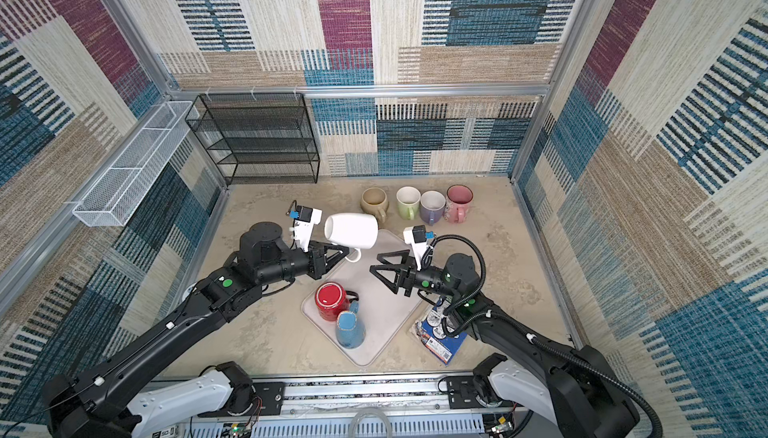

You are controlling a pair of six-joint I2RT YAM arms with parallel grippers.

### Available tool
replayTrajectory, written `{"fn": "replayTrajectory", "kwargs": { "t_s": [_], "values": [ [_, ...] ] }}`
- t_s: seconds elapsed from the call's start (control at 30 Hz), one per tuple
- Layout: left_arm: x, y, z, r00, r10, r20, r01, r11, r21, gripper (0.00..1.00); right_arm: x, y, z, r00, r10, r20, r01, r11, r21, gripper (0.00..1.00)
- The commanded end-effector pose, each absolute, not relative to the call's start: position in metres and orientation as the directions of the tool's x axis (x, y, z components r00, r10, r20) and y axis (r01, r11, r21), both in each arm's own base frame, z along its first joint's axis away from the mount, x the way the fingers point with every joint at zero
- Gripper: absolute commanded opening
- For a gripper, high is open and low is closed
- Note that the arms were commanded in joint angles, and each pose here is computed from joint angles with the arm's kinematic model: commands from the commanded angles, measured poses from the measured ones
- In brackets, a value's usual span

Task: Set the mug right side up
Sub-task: 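Lift the white mug off the tray with both grippers, then carry the white mug toward the upright mugs, rotating it opening-up with the right gripper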

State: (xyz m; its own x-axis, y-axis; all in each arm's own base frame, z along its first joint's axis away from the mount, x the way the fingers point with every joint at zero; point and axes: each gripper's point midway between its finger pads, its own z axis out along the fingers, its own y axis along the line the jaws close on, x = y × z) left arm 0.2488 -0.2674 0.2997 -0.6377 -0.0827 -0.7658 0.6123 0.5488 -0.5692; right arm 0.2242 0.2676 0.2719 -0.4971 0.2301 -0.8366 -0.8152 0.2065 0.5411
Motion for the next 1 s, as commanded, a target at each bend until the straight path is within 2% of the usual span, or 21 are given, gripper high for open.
{"fn": "replayTrajectory", "kwargs": {
  "t_s": [0.0,0.4,0.97],
  "values": [
    [0.244,-0.276,0.337,-0.575,-0.15,-0.804,0.695,0.43,-0.577,0.0,0.223,0.271,0.294,-0.457,0.265,-0.849,-0.849,0.153,0.505,0.63],
    [0.243,-0.276,0.359,-0.568,-0.219,-0.793,0.733,0.302,-0.609,0.0,0.242,0.29,0.315,-0.469,0.261,-0.843,-0.861,0.074,0.502,0.49],
    [0.255,-0.285,0.355,-0.583,-0.231,-0.779,0.738,0.252,-0.626,0.0,0.255,0.301,0.337,-0.476,0.293,-0.829,-0.867,0.0,0.498,0.33]
  ]
}}
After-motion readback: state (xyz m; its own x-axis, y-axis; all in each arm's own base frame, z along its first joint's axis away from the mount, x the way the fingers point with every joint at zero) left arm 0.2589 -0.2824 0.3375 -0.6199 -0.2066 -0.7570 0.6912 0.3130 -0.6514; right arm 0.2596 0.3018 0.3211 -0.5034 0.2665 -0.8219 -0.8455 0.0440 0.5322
